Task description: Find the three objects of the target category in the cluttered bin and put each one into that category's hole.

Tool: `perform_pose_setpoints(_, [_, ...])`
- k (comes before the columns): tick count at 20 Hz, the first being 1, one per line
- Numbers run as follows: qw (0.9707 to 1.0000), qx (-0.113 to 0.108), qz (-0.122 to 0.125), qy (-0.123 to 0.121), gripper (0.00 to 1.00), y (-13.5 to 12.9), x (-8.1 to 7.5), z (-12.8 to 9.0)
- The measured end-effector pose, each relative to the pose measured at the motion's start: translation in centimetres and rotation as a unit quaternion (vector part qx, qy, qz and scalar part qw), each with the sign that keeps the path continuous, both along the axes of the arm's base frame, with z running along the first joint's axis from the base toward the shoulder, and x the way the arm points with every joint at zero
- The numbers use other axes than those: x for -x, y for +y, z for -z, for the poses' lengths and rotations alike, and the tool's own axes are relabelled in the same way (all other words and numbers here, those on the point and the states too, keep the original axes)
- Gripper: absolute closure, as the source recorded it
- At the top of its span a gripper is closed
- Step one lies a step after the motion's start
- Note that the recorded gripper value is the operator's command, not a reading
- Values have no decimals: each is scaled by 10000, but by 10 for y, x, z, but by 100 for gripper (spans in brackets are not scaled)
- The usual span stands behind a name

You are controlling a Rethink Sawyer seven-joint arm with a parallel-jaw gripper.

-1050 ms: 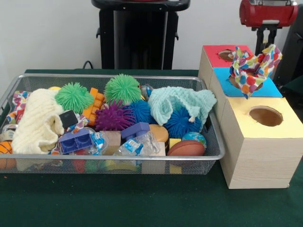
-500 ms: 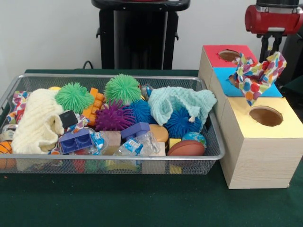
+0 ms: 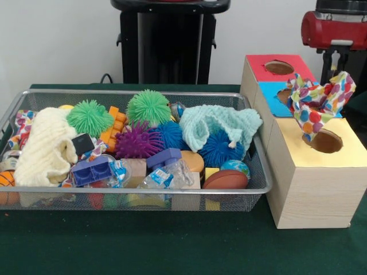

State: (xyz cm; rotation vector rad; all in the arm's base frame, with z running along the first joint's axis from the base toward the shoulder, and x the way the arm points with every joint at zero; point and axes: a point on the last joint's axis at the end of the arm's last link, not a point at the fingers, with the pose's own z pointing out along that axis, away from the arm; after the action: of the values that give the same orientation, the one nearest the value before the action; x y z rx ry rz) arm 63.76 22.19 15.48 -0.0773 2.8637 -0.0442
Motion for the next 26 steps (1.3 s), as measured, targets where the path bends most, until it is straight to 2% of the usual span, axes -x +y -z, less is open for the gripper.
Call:
perform_pose_setpoints(8, [9999,-21,30,-146,100,2,-24,2])
perform_pose_setpoints(11, [9999,-18,61,-137,100,1,-29,8])
perform_pose_setpoints(26, [9997,42,146,204,100,-10,-22,54])
